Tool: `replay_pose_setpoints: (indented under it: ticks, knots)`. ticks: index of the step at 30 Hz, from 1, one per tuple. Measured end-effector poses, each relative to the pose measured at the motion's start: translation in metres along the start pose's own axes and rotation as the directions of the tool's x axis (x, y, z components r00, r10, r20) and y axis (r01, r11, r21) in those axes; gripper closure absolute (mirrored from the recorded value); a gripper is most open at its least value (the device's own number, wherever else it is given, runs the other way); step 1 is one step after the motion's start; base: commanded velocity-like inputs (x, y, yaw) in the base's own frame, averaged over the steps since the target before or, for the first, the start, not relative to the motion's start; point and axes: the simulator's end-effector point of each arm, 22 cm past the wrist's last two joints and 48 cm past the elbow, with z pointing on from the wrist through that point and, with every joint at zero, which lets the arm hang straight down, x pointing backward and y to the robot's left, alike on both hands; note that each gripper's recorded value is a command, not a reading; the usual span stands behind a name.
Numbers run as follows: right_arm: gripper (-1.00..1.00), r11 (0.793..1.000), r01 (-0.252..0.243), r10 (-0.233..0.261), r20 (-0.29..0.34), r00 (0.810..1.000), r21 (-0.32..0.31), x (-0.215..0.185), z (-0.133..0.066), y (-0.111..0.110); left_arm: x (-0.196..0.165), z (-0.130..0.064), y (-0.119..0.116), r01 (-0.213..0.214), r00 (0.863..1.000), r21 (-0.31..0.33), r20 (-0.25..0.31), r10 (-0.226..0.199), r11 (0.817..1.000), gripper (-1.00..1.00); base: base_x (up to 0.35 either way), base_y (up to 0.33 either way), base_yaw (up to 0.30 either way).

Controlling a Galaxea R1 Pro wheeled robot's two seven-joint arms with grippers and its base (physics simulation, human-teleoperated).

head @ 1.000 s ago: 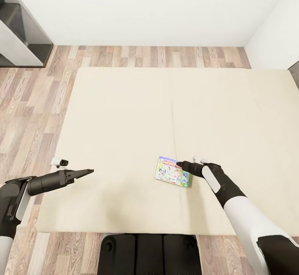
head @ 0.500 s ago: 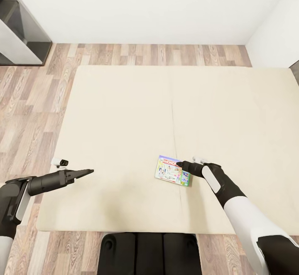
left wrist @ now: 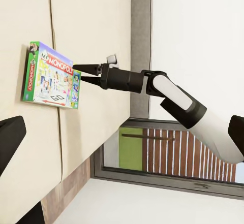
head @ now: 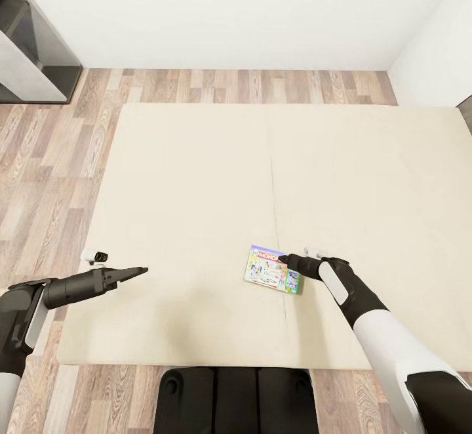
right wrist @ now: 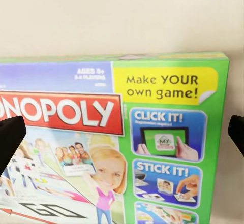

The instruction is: Put all the toys in the child's room - the three board games (two on the bed and one on the table), the two jigsaw puzzles on the table, and the tennis ball on the table - inside the toy box on the table in the child's room.

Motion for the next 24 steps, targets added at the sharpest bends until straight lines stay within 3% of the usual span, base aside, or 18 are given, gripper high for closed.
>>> replay_pose_setpoints:
  ticks: [24]
  knots:
    - [-1.0, 1.0, 0.0, 0.0, 0.001, 1.0, 0.0, -0.0002, 0.0001, 0.0003, -0.0006, -0.0006, 0.0001, 0.0, 1.0, -0.001, 0.002, 0.0, 1.0, -1.0, 0.0, 0.0, 0.0]
